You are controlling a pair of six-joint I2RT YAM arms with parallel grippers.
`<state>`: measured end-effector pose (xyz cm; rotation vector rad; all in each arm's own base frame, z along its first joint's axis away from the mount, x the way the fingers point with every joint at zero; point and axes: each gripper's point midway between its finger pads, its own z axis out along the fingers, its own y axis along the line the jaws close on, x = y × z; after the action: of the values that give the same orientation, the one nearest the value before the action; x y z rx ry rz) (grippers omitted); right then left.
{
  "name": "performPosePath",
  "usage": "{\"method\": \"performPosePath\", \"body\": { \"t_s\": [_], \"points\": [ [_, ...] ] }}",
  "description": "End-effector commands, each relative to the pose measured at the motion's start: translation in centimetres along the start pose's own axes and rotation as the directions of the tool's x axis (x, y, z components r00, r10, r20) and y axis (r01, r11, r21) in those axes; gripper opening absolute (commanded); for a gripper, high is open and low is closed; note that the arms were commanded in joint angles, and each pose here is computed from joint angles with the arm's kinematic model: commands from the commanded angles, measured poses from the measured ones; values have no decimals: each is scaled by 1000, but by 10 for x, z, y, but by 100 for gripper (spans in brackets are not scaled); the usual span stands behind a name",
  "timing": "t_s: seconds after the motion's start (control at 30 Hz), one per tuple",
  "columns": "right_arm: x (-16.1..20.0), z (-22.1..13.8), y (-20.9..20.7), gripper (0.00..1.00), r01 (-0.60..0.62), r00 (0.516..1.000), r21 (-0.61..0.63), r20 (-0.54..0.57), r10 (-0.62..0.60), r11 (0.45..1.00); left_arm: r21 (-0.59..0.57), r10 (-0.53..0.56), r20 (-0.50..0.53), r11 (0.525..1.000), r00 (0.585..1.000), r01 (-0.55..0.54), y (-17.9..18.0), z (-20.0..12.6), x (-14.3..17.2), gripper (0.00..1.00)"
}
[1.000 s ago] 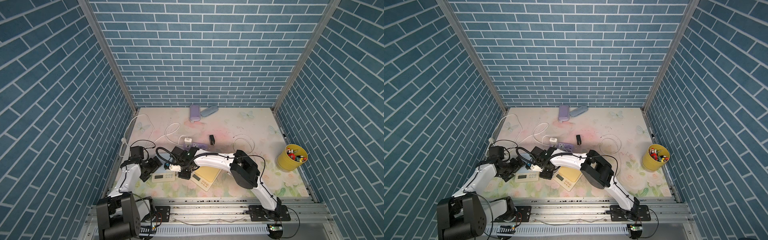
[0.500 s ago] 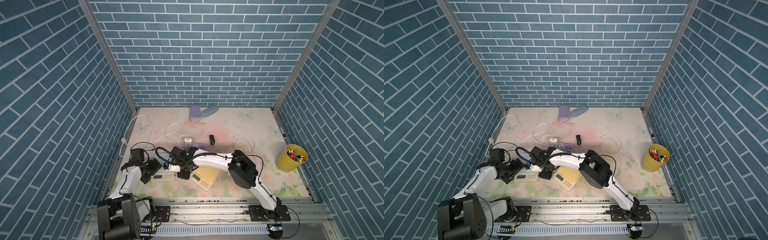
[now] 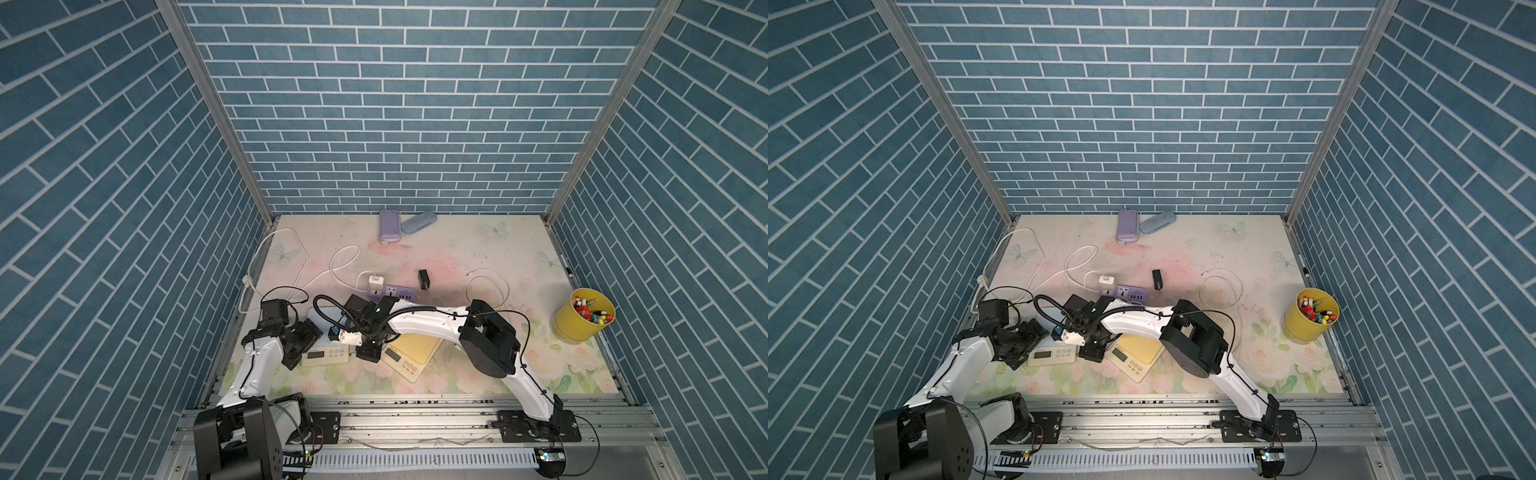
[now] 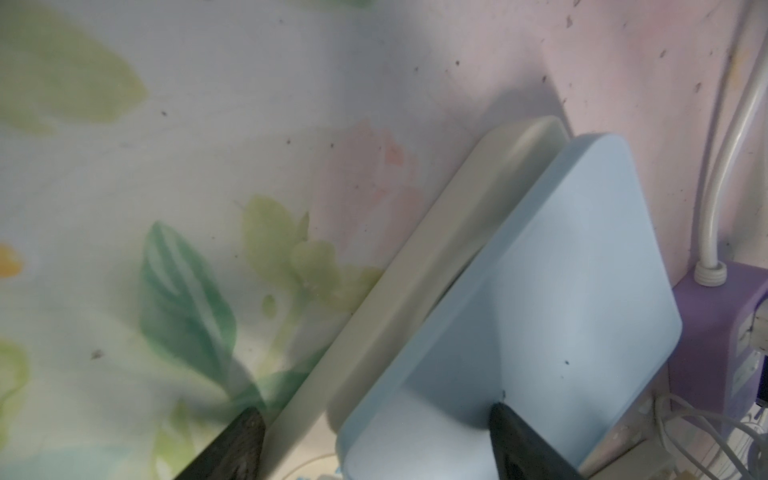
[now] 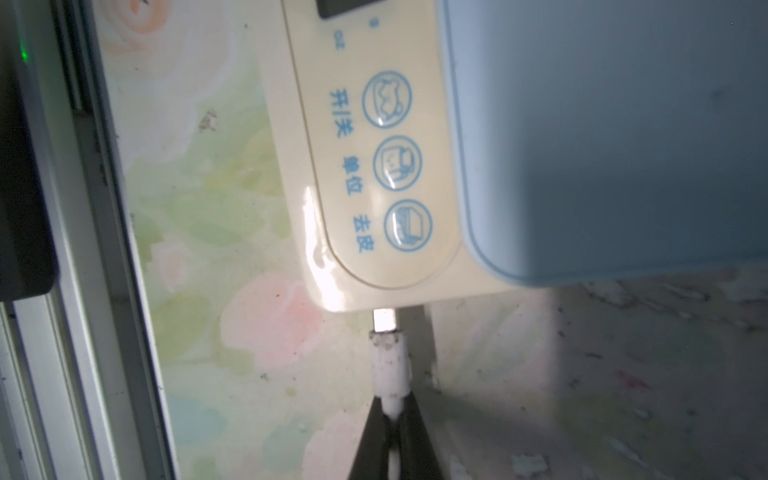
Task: Charge the electronic scale
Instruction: Insert the charging cable into the electronic scale.
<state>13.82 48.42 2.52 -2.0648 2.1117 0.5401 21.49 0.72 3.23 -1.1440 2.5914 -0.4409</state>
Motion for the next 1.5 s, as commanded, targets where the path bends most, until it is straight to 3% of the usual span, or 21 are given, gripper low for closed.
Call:
{"method": "performPosePath", "body": {
  "t_s": [0.0,0.8,1.47],
  "points": [
    [-15,-16,5,0,-32,998,-11,63,32,999,-20,-16,-35,1000,999,15,7,1,11,87],
    [-22,-12,-9,0,-42,997,-1,66,42,999,-10,-11,-42,1000,999,10,5,2,12,85],
    [-21,9,-8,0,-81,993,-87,84,88,993,17,-40,-65,999,997,41,5,7,21,82]
  ]
}}
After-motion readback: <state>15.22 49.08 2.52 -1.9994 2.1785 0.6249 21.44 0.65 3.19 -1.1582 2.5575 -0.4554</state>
